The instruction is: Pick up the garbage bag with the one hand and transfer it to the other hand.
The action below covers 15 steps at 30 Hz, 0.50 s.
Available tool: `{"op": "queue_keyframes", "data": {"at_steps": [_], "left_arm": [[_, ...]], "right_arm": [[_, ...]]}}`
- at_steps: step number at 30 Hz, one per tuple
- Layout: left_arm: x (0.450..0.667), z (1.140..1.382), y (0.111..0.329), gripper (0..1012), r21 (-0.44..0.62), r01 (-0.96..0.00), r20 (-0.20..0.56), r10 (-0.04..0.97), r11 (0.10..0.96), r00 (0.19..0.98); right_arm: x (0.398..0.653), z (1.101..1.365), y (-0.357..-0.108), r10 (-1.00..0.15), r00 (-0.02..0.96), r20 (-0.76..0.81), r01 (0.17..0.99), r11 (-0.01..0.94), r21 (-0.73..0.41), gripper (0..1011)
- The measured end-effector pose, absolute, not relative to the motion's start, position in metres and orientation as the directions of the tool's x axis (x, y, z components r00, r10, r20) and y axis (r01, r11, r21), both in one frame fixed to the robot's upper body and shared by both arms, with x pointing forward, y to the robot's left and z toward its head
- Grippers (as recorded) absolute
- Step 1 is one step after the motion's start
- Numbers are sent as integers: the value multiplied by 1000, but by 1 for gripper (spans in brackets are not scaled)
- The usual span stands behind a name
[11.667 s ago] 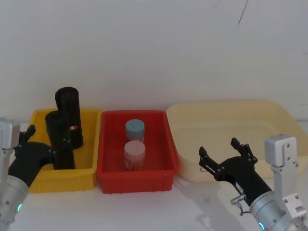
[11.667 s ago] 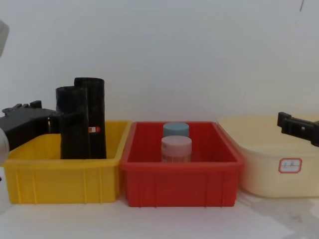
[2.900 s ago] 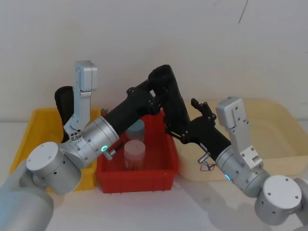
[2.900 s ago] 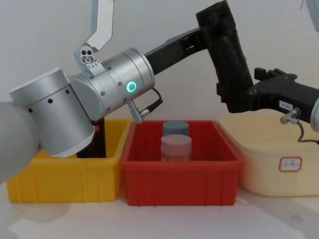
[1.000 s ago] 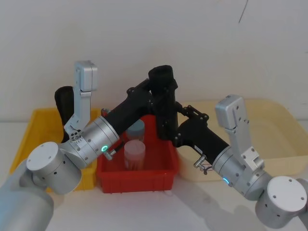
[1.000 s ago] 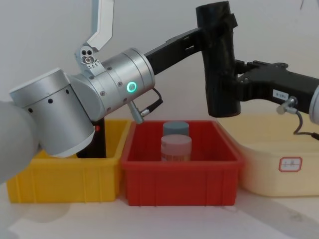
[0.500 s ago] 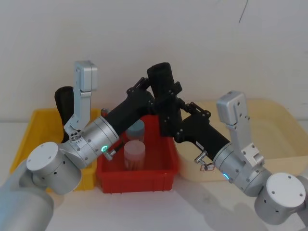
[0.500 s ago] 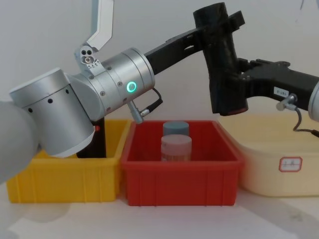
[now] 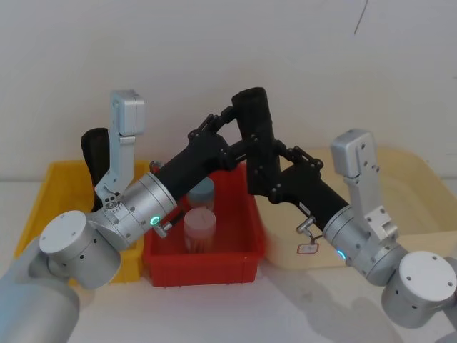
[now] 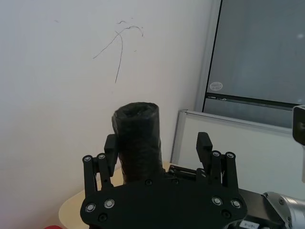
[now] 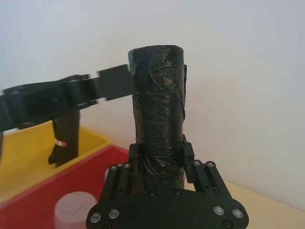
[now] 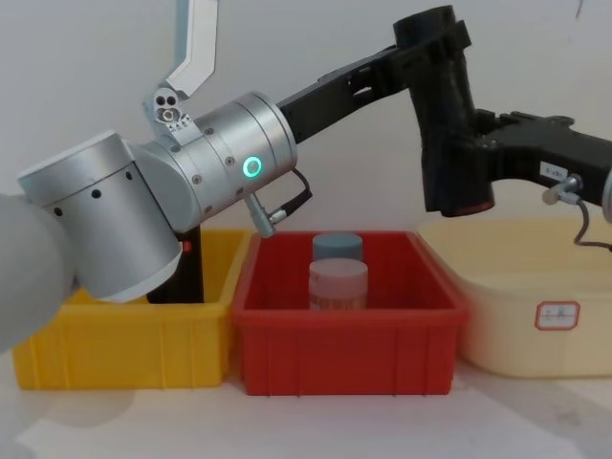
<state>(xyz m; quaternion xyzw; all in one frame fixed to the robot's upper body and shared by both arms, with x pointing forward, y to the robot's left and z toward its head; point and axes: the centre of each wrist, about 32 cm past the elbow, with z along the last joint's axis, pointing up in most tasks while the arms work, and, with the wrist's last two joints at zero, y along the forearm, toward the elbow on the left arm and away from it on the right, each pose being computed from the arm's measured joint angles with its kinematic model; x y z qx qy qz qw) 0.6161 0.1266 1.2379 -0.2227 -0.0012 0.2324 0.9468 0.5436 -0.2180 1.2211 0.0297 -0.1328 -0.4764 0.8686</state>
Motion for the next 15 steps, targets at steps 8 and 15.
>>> {"op": "queue_keyframes", "data": {"at_steps": [8, 15], "left_arm": [[616, 1238, 127, 1000, -422, -439, -101, 441, 793, 892], [616, 1238, 127, 1000, -422, -439, -101, 441, 793, 892]], "right_arm": [[549, 1223, -227, -866, 465, 186, 849, 495, 183, 526], [555, 1224, -237, -896, 409, 175, 880, 438, 185, 522]]}}
